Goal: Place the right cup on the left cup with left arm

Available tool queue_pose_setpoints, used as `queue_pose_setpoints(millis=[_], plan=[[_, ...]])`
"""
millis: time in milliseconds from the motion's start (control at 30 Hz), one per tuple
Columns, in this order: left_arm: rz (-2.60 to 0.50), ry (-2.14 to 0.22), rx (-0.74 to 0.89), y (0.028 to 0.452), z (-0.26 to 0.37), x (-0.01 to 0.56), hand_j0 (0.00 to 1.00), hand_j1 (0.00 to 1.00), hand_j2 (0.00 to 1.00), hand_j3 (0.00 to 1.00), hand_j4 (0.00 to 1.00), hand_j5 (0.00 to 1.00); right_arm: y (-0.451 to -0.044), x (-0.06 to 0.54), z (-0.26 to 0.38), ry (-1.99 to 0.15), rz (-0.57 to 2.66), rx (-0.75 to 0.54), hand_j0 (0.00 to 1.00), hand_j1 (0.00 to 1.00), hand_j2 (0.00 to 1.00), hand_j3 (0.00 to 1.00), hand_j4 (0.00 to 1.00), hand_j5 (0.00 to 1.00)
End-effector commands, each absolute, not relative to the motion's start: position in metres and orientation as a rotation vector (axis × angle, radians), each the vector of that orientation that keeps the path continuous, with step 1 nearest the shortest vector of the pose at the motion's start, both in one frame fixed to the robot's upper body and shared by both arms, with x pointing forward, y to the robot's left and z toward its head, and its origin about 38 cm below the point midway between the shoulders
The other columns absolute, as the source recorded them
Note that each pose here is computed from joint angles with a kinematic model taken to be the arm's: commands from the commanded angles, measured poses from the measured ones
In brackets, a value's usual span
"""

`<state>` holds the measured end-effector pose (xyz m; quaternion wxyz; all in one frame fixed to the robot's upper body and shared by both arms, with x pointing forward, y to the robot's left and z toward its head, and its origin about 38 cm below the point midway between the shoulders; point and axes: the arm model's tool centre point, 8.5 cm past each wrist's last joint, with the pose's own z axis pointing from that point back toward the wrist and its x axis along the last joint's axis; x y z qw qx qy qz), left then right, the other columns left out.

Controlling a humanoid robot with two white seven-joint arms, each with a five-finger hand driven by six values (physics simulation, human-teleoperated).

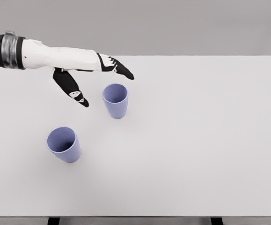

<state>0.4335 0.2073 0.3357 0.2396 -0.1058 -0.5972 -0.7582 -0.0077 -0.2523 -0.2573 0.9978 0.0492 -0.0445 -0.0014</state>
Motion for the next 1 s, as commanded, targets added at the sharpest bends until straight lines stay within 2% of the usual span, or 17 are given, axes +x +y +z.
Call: queue_pose_setpoints(millis=[0,100,200,300,433,633,733,967], plan=[[-2.063,-1.642,-0.286,0.208,0.338,0.436,1.0,1.0,1.0,1.0,1.0,1.0,-0.252,-0.007,-0.257,-0.09,0.0,0.1,1.0,1.0,1.0,1.0,1.0,1.0],[-2.04,-1.583,-0.148,0.218,0.33,0.473,1.0,1.0,1.0,1.0,1.0,1.0,-0.252,-0.022,-0.257,-0.065,-0.009,0.098,1.0,1.0,1.0,1.0,1.0,1.0],[-2.078,-1.532,-0.118,0.219,0.311,0.474,1.0,1.0,1.0,1.0,1.0,1.0,-0.252,-0.022,-0.257,-0.064,-0.01,0.098,1.0,1.0,1.0,1.0,1.0,1.0],[-2.077,-1.571,-0.164,0.201,0.31,0.474,1.0,1.0,1.0,1.0,1.0,1.0,-0.252,-0.022,-0.257,-0.063,-0.008,0.098,1.0,1.0,1.0,1.0,1.0,1.0],[-2.03,-1.525,-0.22,0.187,0.272,0.486,1.0,1.0,1.0,1.0,1.0,1.0,-0.252,-0.022,-0.257,-0.063,-0.008,0.098,1.0,1.0,1.0,1.0,1.0,1.0],[-1.992,-1.461,-0.195,0.191,0.243,0.499,1.0,1.0,1.0,1.0,1.0,1.0,-0.252,-0.022,-0.257,-0.063,-0.008,0.098,1.0,1.0,1.0,1.0,1.0,1.0],[-2.01,-1.456,-0.226,0.175,0.233,0.498,1.0,1.0,1.0,1.0,1.0,1.0,-0.252,-0.022,-0.257,-0.063,-0.008,0.098,1.0,1.0,1.0,1.0,1.0,1.0],[-1.994,-1.446,-0.203,0.18,0.23,0.503,1.0,1.0,1.0,1.0,1.0,1.0,-0.252,-0.022,-0.257,-0.063,-0.008,0.098,1.0,1.0,1.0,1.0,1.0,1.0]])
